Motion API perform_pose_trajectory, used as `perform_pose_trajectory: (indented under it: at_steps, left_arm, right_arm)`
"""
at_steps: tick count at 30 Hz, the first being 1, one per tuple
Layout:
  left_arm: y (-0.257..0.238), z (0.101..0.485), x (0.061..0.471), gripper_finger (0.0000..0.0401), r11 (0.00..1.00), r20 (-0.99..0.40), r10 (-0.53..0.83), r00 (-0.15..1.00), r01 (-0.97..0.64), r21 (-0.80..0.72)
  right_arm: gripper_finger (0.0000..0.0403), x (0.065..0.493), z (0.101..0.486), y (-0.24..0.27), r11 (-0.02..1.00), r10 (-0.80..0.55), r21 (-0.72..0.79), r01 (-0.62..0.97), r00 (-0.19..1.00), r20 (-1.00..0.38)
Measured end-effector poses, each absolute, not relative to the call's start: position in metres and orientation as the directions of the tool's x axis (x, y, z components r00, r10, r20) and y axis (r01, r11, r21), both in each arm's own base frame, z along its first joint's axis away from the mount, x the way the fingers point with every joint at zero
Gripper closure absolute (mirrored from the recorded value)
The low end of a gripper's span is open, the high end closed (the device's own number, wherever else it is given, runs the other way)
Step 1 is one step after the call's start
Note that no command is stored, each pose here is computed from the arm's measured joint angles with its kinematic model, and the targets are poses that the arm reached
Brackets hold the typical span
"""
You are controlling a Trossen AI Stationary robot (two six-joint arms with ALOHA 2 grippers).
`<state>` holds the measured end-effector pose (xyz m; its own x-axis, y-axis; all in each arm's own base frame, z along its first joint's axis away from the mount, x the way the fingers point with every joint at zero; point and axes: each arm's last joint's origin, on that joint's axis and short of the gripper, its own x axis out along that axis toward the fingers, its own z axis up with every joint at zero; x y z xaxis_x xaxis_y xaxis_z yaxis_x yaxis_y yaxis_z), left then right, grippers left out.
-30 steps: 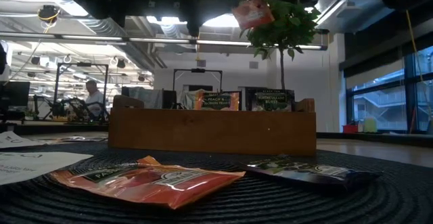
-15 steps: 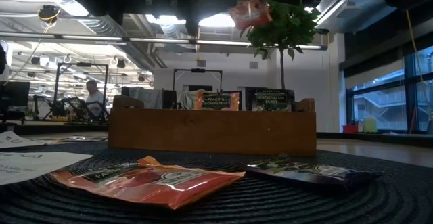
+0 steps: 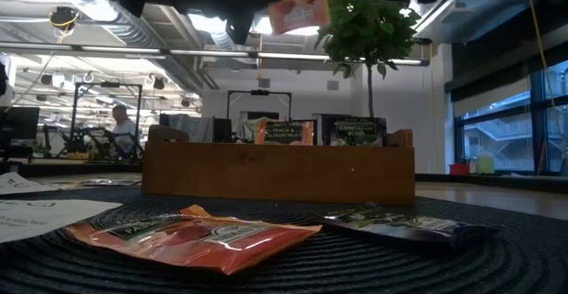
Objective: Pick & Place Tea
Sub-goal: Put the orange black tea bag into the middle section of the wooden organizer
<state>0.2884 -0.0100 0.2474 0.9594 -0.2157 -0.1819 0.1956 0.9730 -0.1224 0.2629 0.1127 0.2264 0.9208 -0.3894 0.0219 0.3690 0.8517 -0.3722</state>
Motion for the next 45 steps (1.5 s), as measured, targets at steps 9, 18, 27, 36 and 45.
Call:
perform_pose_trajectory:
  at_steps: [9,18,27,36,45]
  left_arm:
    - [-0.022,0.248,0.288,0.0398,0.969,-0.18,-0.247,0.952,0.238,-0.074]
    - [-0.023,0.247,0.288,0.0399,0.968,-0.185,-0.249,0.951,0.239,-0.073]
    - [-0.023,0.245,0.287,0.0399,0.968,-0.202,-0.249,0.947,0.238,-0.077]
    - [-0.023,0.245,0.287,0.0399,0.968,-0.206,-0.249,0.946,0.244,-0.052]
    - [-0.023,0.244,0.287,0.0399,0.966,-0.213,-0.258,0.943,0.255,-0.039]
  right_arm:
    - [0.0365,0.264,0.218,0.116,0.877,-0.272,-0.422,0.229,0.961,-0.044]
    - [0.0365,0.265,0.218,0.118,0.914,-0.193,-0.37,0.164,0.98,-0.043]
    - [0.0267,0.269,0.222,0.113,0.94,-0.121,-0.324,0.109,0.993,-0.017]
    - [0.0187,0.274,0.224,0.1,0.962,-0.156,-0.224,0.154,0.988,0.01]
    - [0.0211,0.285,0.225,0.076,0.998,0.046,-0.051,-0.045,0.999,0.015]
